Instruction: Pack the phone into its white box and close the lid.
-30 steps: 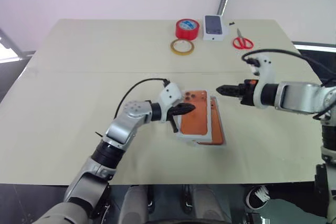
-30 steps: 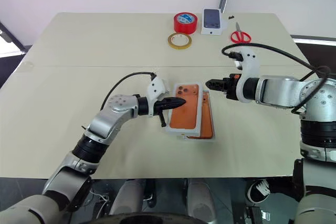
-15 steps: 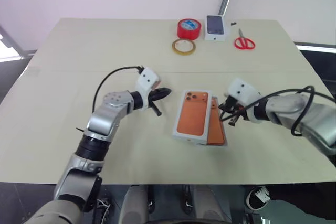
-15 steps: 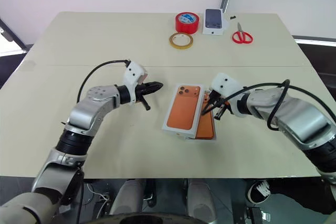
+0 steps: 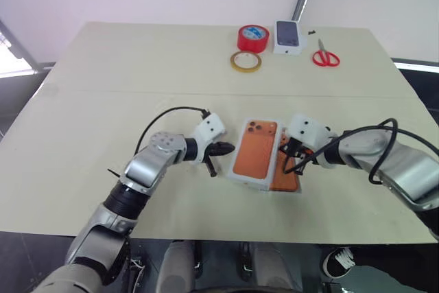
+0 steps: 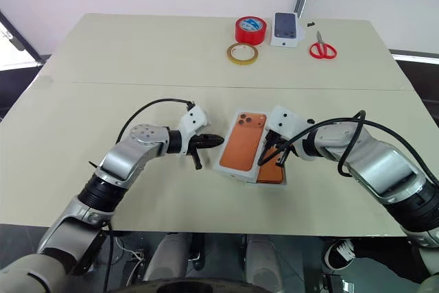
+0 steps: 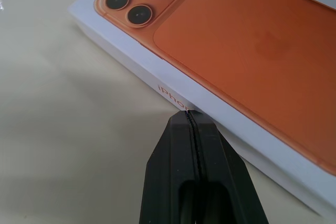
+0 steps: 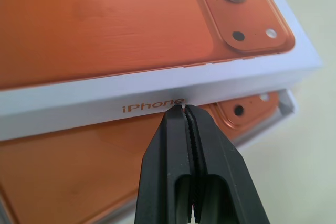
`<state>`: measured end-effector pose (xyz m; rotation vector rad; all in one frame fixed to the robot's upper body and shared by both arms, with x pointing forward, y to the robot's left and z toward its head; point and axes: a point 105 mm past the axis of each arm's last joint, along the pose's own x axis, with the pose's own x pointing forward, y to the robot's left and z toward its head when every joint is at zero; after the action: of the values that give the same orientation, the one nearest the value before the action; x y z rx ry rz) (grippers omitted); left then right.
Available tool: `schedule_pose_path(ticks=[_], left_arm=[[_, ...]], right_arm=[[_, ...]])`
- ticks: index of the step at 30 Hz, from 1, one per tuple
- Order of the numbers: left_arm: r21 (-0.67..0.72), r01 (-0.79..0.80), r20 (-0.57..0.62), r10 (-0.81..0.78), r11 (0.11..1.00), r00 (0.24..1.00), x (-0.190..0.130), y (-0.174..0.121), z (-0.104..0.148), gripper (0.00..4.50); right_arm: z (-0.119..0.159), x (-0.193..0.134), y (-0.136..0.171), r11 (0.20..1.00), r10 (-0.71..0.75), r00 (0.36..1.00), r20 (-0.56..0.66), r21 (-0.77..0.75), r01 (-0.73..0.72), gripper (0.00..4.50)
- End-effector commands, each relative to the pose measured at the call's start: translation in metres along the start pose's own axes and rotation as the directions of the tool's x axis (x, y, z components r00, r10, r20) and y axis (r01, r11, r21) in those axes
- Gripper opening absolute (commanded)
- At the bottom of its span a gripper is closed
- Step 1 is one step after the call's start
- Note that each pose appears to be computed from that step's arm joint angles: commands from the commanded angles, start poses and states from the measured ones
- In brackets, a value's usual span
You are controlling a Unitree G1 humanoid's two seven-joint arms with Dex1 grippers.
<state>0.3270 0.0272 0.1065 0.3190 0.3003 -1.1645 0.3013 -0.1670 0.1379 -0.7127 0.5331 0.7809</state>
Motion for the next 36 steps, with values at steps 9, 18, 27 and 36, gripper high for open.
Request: schedule_pose_path(ticks=[9, 18, 27, 36], left_arm=[[0.061, 0.097, 0.094, -0.103, 0.993, 0.99, 0.021, -0.03, 0.041, 0.02], [0.07, 0.13, 0.099, -0.136, 0.989, 0.986, 0.026, -0.038, 0.046, 0.02], [0.073, 0.171, 0.086, -0.177, 0.983, 0.98, 0.023, -0.045, 0.043, 0.02], [0.074, 0.191, 0.052, -0.195, 0.979, 0.979, 0.02, -0.045, 0.034, 0.02]], right_arm=[[0.002, -0.018, -0.006, 0.999, -0.022, 1.0, 0.01, -0.044, 0.022, 0.06], [-0.012, -0.021, -0.006, 0.999, -0.019, 0.999, -0.03, -0.027, 0.019, 0.06], [-0.018, -0.021, -0.001, 1.0, -0.002, 0.999, -0.052, -0.03, 0.0, 0.06], [-0.019, -0.024, 0.003, 0.999, 0.011, 0.998, -0.059, -0.038, -0.013, 0.06]])
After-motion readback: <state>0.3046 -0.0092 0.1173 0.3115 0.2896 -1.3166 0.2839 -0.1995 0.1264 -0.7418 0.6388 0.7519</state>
